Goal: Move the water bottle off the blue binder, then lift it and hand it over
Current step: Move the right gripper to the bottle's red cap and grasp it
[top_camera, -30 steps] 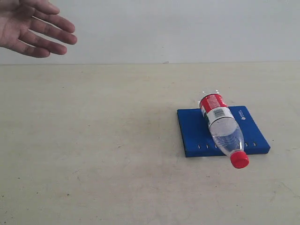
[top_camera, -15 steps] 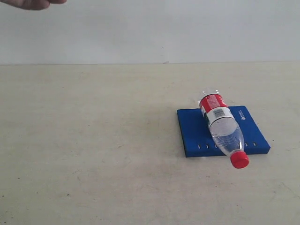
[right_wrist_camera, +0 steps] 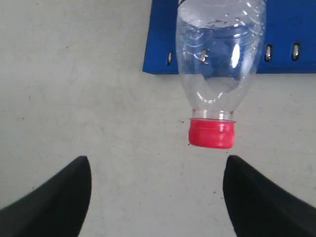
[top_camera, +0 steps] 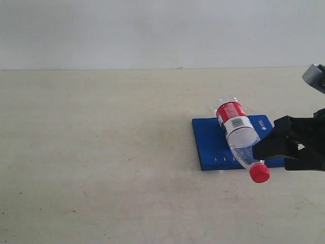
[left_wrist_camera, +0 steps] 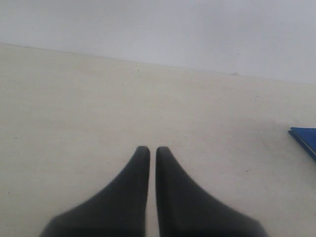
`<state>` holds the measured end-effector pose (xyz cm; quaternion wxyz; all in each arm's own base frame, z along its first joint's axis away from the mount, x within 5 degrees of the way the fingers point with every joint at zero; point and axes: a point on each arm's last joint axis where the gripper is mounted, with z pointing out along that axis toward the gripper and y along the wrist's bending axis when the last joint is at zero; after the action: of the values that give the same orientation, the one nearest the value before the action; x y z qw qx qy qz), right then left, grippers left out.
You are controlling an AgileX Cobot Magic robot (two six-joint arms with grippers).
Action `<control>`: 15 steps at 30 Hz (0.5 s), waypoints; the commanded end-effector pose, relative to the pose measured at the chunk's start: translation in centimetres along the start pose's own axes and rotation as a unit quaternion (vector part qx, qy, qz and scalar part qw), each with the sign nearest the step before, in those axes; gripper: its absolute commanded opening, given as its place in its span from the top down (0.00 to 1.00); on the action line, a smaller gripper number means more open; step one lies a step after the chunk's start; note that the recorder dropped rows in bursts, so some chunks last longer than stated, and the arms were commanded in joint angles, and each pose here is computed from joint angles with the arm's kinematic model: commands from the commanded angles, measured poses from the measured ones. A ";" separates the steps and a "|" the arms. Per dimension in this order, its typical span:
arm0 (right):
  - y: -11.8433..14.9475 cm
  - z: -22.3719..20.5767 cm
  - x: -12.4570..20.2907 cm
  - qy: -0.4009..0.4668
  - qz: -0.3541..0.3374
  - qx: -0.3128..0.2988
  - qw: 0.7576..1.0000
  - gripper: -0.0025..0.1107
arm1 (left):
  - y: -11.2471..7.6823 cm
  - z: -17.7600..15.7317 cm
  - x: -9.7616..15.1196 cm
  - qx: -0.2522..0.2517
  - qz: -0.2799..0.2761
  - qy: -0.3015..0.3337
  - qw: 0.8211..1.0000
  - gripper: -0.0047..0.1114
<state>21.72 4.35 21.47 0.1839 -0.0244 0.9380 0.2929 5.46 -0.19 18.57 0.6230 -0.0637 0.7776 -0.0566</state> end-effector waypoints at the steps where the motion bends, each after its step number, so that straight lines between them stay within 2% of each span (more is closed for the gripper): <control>1: -1.6 1.5 -0.7 0.000 0.006 0.033 0.999 0.39 | -0.1 0.0 -0.1 0.004 0.001 -0.006 1.000 0.92; 5: -2.9 3.5 -0.4 0.043 0.019 0.032 0.998 0.39 | -0.1 0.0 -0.1 0.004 0.001 -0.006 1.000 0.92; 10: -3.2 4.5 -0.6 0.039 0.018 0.013 0.999 0.39 | -0.1 0.0 -0.1 0.004 0.001 -0.006 1.000 0.92; 15: -3.3 5.2 -0.8 0.031 0.011 0.024 0.999 0.39 | -0.1 0.0 -0.1 0.004 0.001 -0.006 1.000 0.92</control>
<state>24.39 4.23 16.24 0.1440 -0.0128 0.9496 0.2780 5.46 -0.19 18.57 0.6230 -0.0637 0.7776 -0.0566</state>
